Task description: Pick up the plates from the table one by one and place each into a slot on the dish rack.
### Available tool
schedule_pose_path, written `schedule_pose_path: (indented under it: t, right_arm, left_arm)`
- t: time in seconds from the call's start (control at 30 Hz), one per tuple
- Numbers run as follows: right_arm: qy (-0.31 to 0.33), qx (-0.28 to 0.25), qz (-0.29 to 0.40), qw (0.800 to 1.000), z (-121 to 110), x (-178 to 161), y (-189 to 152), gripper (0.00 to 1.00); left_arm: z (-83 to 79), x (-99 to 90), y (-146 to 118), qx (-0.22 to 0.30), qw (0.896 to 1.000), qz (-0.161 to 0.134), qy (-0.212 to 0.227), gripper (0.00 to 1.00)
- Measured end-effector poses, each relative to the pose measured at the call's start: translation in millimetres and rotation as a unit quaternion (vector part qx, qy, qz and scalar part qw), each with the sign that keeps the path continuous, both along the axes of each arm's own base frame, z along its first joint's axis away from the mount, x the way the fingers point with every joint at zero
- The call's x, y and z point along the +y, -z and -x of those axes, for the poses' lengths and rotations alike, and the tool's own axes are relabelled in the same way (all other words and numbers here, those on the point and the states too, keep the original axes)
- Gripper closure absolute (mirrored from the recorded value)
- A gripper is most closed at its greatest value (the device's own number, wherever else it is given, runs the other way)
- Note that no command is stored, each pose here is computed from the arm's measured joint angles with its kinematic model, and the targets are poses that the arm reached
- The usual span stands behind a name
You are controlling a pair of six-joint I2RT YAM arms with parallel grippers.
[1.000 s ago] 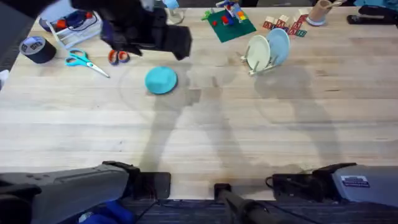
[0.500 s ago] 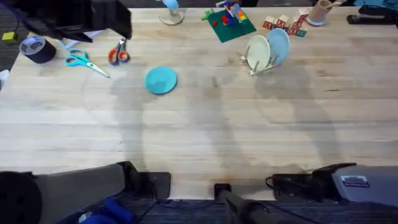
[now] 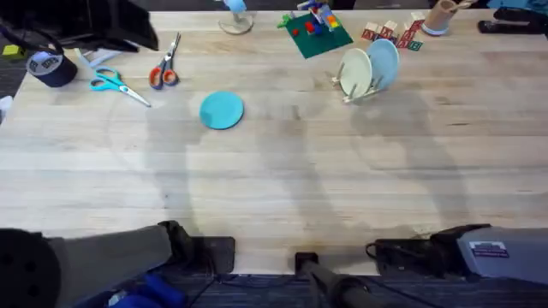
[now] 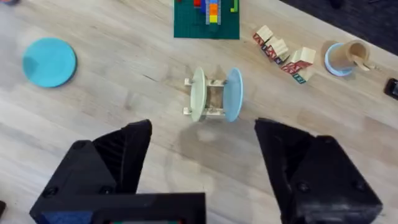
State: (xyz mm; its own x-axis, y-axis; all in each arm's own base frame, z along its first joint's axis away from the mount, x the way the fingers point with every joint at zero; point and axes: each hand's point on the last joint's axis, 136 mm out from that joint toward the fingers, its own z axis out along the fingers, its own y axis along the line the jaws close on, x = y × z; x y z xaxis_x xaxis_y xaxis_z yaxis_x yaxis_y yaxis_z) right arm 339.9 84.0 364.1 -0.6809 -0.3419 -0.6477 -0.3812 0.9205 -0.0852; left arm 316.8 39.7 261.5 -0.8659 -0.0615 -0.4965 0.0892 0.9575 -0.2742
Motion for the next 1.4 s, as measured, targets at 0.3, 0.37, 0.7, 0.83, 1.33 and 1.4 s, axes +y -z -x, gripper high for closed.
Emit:
schedule_pose_path:
  t: [0.3,0.37,0.7,0.83,1.33,1.4]
  right_arm:
    - [0.000,0.001,0.000,1.000,0.6,-0.1,0.5,0.005]
    - [0.000,0.001,0.000,1.000,0.5,-0.1,0.5,0.005]
    - [0.000,0.011,0.003,1.000,4.3,-0.9,3.7,0.005]
    - [0.000,0.012,0.003,1.000,4.3,-1.0,3.7,0.005]
    - [0.000,0.012,0.003,1.000,4.5,-1.1,3.9,0.006]
    - [0.000,0.012,0.003,1.000,4.6,-1.0,3.9,0.006]
  left_arm:
    - [-2.5,-3.5,-2.8,-0.004,1.000,0.019,-0.009,0.959]
    - [-2.6,-3.7,-2.9,0.000,0.999,0.027,-0.020,0.959]
    - [-6.1,-19.8,-10.2,-0.009,0.997,0.082,-0.010,0.960]
    - [-13.4,-32.2,-1.7,0.004,0.991,0.132,0.021,0.961]
    - [-34.7,-8.8,58.7,0.058,0.970,0.231,0.047,0.961]
    - [-34.2,-9.0,59.5,0.057,0.971,0.226,0.053,0.961]
